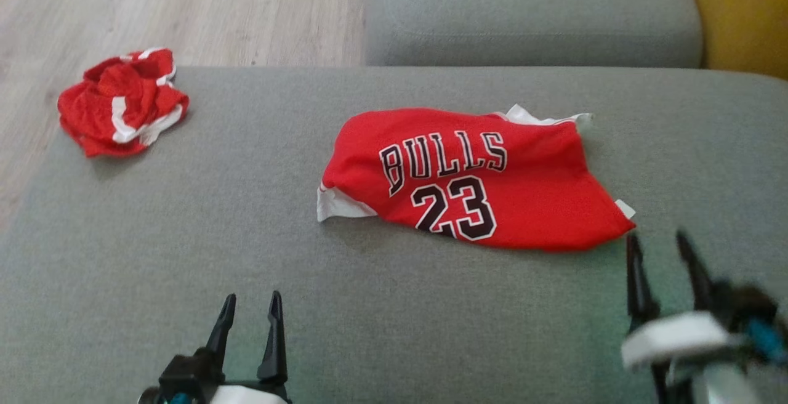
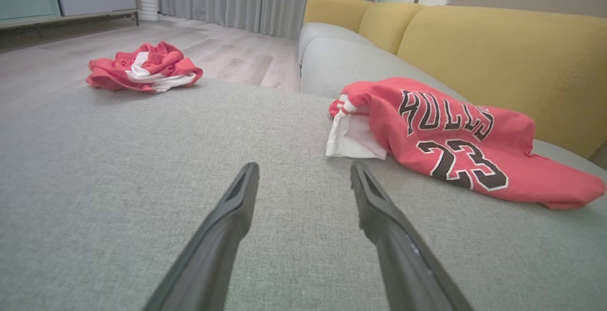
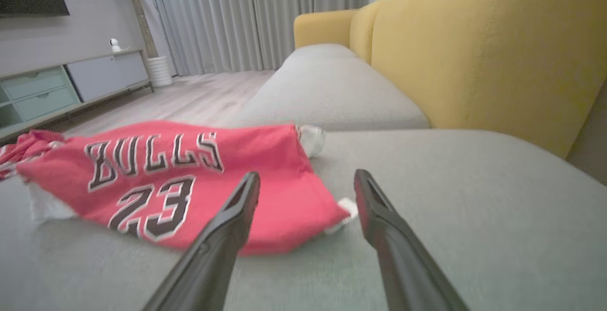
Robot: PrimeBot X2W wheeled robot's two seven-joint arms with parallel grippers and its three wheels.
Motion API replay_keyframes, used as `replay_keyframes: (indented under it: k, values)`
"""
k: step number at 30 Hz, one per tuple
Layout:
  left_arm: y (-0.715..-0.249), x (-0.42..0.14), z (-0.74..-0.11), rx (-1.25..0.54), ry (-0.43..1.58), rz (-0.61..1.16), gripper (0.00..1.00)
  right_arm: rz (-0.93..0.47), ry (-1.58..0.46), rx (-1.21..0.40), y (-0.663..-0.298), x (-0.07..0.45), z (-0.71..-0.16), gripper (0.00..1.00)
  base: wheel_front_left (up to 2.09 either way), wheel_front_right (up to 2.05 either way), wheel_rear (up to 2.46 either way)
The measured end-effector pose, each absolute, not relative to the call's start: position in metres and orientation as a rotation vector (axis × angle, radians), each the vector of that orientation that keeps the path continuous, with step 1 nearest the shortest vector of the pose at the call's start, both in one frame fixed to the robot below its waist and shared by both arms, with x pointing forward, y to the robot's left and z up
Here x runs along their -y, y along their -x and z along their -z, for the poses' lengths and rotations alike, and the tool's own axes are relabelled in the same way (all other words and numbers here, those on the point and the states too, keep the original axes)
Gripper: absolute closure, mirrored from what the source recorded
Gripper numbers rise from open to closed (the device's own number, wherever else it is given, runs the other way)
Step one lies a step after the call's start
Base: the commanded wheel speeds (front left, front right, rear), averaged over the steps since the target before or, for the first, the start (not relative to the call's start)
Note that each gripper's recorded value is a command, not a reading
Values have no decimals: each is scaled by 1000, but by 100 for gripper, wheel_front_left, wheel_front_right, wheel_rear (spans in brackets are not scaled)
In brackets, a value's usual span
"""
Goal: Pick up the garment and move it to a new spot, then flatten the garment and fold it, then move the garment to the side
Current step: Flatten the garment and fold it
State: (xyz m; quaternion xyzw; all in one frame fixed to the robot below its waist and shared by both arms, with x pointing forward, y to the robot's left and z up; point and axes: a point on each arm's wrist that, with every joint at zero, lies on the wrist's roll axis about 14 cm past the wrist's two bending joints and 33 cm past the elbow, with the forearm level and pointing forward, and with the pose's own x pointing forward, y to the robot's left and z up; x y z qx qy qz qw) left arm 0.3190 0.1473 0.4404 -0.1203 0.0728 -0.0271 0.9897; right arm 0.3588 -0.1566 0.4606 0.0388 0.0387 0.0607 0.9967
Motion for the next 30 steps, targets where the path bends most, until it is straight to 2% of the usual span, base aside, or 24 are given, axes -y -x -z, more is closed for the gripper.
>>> replay_keyframes:
  k: [7,12,17,23,30]
  values:
    - [-329,-149,-439,-154,242,42,0,-126,-34,18,-448,149,-519,0,0,0,0]
    - [-347,-150,-445,-134,246,33,0,-129,11,-89,-498,140,-510,0,0,0,0]
    - [-346,-162,-437,-158,244,-11,0,-123,24,-237,-534,142,-482,0,0,0,0]
    - [-346,-175,-433,-172,232,-53,0,-154,-7,-513,-548,127,-424,0,0,0,0]
    - [-346,-178,-430,-182,230,-66,0,-207,-29,-714,-533,111,-391,0,0,0,0]
